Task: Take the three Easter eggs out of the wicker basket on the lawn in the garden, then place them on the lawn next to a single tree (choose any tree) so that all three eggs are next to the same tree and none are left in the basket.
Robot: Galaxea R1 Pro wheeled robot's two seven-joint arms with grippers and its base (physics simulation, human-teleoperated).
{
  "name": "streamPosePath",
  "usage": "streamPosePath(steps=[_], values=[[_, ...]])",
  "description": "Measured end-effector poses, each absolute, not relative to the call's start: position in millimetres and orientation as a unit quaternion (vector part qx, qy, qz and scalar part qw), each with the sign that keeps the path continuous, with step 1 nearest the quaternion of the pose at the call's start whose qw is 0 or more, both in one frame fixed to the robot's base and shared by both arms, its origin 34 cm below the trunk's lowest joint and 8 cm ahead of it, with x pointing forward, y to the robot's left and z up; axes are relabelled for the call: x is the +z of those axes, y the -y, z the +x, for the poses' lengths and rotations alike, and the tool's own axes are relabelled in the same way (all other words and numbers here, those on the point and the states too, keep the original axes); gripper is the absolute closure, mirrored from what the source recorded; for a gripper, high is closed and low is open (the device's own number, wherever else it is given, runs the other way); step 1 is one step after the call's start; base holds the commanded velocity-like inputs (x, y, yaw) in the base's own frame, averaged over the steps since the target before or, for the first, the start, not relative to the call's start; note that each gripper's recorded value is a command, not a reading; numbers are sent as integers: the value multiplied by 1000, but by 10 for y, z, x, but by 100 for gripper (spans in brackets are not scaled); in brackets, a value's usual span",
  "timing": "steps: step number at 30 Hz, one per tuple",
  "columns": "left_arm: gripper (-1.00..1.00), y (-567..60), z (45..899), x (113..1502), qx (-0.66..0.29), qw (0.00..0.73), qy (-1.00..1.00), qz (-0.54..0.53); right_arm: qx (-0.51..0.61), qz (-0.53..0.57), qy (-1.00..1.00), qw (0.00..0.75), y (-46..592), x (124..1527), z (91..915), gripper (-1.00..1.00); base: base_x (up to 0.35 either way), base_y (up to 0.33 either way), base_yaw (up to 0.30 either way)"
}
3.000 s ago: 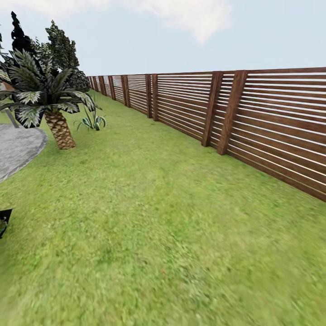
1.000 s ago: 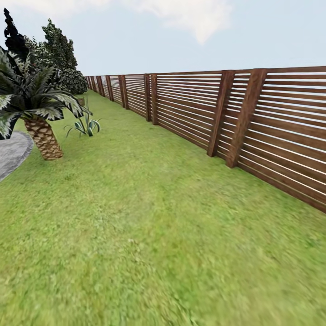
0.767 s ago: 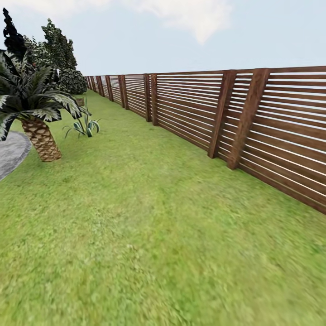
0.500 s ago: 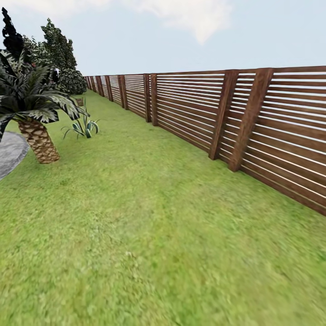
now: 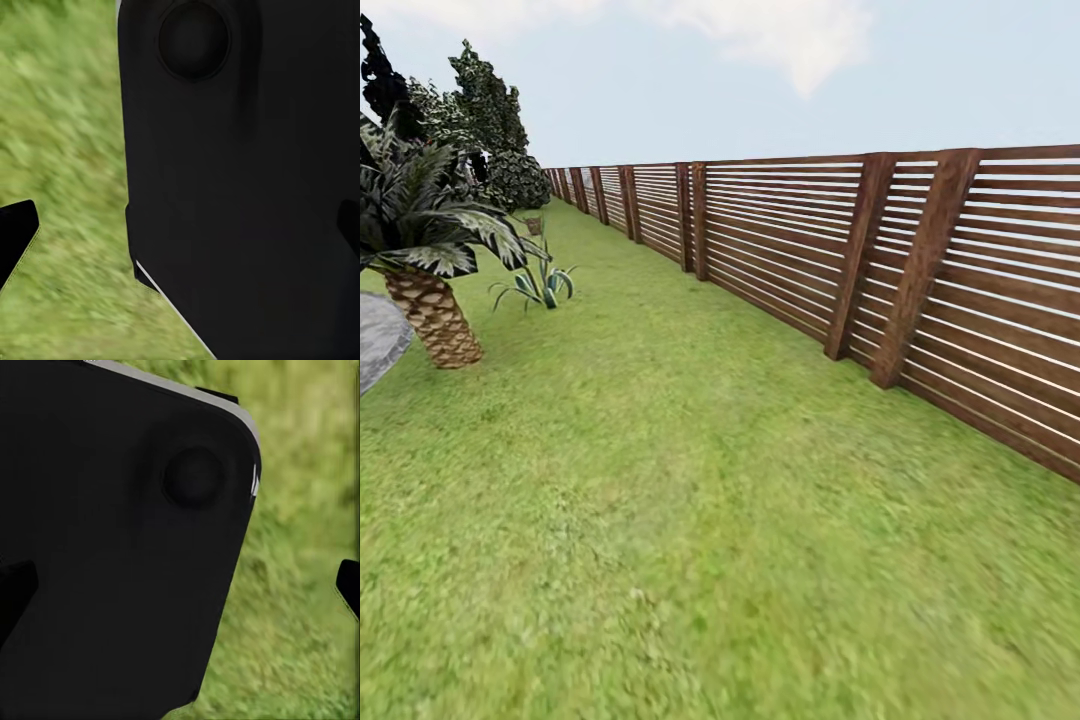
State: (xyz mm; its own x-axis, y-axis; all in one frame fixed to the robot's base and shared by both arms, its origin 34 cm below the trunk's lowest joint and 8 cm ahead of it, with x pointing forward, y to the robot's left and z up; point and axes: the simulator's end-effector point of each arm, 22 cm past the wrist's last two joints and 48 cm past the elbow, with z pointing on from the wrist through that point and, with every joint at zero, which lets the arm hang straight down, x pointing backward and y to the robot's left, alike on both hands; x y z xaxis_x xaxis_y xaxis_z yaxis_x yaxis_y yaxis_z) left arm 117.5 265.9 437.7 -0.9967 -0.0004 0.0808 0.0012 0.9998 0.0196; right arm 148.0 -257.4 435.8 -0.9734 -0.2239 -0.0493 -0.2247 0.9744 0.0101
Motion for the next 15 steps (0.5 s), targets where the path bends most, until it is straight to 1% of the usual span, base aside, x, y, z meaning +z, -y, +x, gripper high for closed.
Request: streamPosePath(steps=[15], values=[[-100, -2659, 1175, 4377, -10, 40, 999, 0, 8, -113, -993, 24, 2567, 4358, 1481, -100, 325, 0, 0]])
